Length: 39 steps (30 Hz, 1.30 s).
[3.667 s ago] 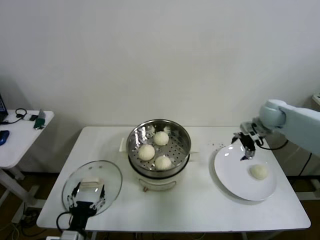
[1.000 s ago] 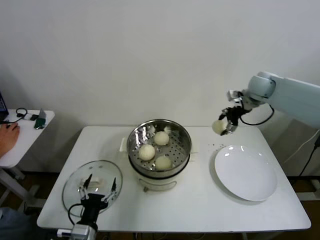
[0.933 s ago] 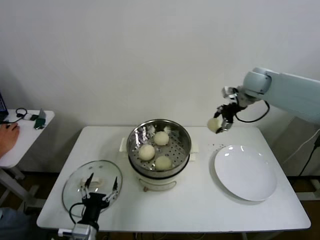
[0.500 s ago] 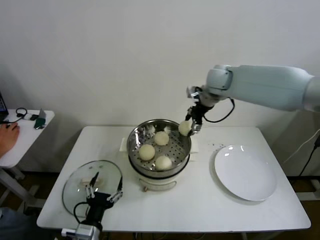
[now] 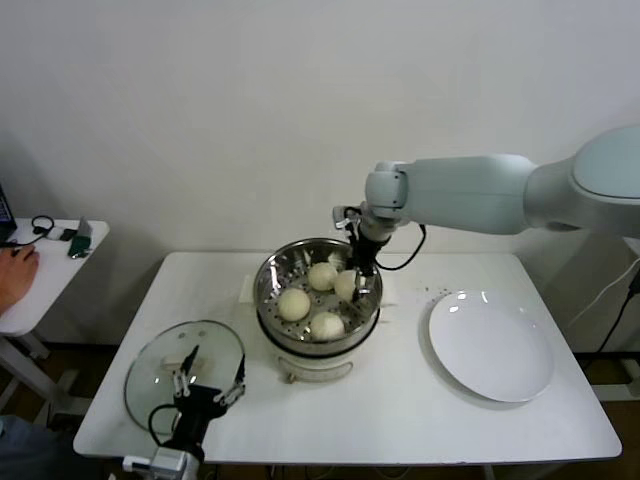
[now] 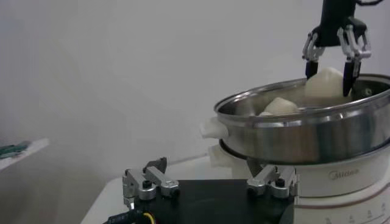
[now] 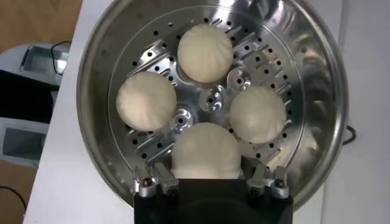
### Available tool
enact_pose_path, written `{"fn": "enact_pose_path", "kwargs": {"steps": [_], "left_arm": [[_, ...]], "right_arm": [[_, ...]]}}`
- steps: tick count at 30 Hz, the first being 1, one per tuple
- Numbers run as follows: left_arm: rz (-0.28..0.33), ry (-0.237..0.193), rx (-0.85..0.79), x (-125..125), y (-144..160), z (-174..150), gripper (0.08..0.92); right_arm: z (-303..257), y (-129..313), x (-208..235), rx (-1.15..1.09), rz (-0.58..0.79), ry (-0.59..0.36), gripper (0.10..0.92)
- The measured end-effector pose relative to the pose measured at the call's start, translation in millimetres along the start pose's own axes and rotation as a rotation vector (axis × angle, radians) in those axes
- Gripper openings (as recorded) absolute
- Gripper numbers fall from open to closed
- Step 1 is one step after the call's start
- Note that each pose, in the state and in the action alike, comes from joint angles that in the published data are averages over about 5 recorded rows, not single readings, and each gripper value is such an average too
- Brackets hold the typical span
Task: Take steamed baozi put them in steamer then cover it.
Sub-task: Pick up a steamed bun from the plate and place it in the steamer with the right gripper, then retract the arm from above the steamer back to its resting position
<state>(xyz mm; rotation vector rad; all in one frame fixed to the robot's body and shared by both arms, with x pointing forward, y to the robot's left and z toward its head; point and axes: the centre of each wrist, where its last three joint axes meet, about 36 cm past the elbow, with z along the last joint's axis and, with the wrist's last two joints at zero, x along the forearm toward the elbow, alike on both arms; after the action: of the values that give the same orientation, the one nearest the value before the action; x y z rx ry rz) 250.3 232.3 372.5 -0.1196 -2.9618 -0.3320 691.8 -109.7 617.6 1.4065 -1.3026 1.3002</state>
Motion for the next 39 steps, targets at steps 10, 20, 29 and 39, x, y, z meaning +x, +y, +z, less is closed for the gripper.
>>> {"fn": "enact_pose_path", "kwargs": {"steps": [10, 20, 29, 39], "left_arm": [[0.008, 0.003, 0.007, -3, -3, 2, 0.823], [0.005, 0.003, 0.004, -4, -3, 1, 0.823], [-0.015, -0.002, -0.012, -5, 3, 0, 0.823], [-0.049, -0.023, -0.071, -8, 12, 5, 0.823]], "right_arm": [[-6, 1, -21, 0.019, -0.011, 0.035, 0.801], [-4, 3, -13, 0.025, -0.017, 0.033, 0.823], [31, 6, 30, -0.029, 0.038, -0.065, 0.823], [110, 40, 48, -0.149, 0.225, -0.316, 0.823]]}}
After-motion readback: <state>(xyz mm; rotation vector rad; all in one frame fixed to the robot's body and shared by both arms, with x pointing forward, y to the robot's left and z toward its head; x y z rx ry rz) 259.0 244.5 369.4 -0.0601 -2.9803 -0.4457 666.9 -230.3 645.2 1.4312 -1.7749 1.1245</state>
